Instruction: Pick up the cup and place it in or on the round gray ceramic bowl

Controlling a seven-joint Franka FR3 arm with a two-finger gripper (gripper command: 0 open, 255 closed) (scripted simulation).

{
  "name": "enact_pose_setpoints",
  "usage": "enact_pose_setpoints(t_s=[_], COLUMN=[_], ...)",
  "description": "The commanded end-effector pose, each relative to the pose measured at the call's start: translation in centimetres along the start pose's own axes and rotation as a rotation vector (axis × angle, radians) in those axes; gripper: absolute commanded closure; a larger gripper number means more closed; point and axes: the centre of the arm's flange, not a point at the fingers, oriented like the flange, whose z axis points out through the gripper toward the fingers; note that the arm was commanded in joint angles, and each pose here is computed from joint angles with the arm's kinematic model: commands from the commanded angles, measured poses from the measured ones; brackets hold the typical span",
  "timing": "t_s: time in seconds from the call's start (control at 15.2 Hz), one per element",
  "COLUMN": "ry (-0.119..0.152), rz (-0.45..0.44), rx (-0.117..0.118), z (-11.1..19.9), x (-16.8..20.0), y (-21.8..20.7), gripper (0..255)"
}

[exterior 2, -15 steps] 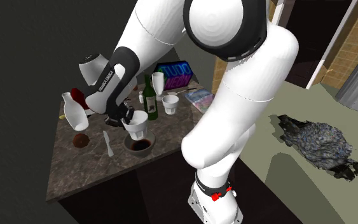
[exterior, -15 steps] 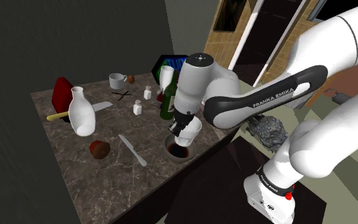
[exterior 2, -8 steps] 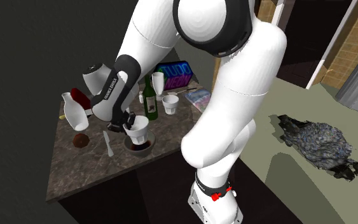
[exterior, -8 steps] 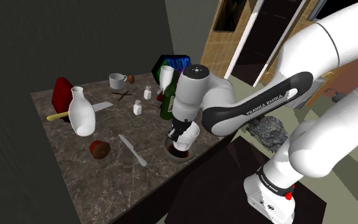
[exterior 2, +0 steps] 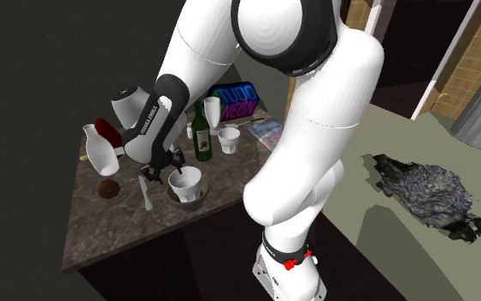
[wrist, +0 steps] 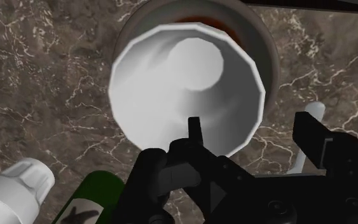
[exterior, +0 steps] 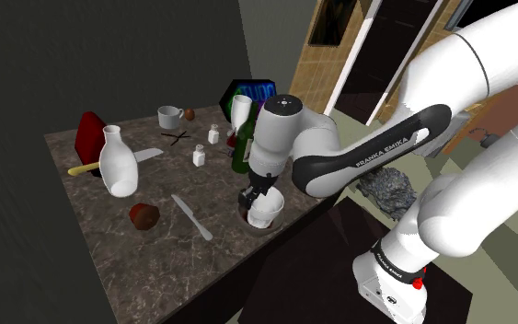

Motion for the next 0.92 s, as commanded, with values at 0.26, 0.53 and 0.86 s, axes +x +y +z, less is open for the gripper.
enact_pose_setpoints(t_s=[0.26,0.53,0.86], ry=[0.000,0.000,0.000], rz=[0.000,0.000,0.000], rx=[0.000,0.000,0.000], z=[-1.3,-5.0,-5.0], x=[0.0,0.0,0.0], y=[0.0,0.0,0.0], gripper=[0,0,0])
